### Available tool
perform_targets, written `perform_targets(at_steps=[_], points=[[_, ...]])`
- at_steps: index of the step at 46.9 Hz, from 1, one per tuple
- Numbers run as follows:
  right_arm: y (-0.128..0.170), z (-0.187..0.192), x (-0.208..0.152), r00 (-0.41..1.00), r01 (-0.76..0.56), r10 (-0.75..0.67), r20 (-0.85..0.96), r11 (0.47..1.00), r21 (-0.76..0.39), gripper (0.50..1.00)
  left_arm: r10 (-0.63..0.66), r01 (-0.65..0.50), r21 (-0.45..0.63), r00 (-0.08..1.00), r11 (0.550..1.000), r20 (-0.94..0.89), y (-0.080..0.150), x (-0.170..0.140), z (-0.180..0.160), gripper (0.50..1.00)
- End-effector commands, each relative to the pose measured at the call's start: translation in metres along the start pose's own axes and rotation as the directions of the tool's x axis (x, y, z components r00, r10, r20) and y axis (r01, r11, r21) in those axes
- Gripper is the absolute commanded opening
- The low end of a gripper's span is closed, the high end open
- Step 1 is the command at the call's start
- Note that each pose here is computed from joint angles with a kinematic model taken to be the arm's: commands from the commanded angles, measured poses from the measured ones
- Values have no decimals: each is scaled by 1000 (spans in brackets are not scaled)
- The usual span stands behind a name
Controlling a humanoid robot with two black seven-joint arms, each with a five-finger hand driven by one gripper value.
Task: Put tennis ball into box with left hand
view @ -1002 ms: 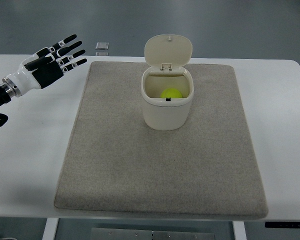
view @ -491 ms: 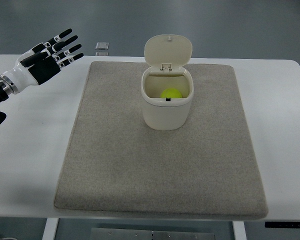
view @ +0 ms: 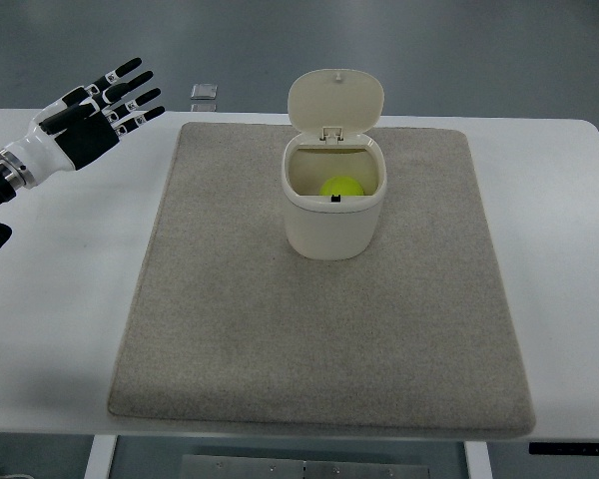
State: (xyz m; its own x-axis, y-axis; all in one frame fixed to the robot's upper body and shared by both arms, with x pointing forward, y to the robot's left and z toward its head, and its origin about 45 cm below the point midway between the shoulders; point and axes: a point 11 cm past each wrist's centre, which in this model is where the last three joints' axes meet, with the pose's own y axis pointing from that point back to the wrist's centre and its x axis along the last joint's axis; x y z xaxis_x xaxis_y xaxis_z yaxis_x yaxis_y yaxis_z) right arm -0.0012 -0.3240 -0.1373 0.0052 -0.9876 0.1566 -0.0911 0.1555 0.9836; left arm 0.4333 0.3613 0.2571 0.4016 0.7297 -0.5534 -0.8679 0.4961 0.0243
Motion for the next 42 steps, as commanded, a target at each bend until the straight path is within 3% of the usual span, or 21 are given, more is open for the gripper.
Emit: perform_targets(at_steps=[1, 42], points=[[0, -1, 0, 1000, 2, -2, -3, 1000, 2, 901, -2, 2, -1, 1000, 1000, 0, 0, -1, 0, 994], [1, 4, -5, 1000, 14, -14, 8, 1000, -9, 901, -31, 31, -3, 999, 1000, -16, -11, -10, -7, 994]])
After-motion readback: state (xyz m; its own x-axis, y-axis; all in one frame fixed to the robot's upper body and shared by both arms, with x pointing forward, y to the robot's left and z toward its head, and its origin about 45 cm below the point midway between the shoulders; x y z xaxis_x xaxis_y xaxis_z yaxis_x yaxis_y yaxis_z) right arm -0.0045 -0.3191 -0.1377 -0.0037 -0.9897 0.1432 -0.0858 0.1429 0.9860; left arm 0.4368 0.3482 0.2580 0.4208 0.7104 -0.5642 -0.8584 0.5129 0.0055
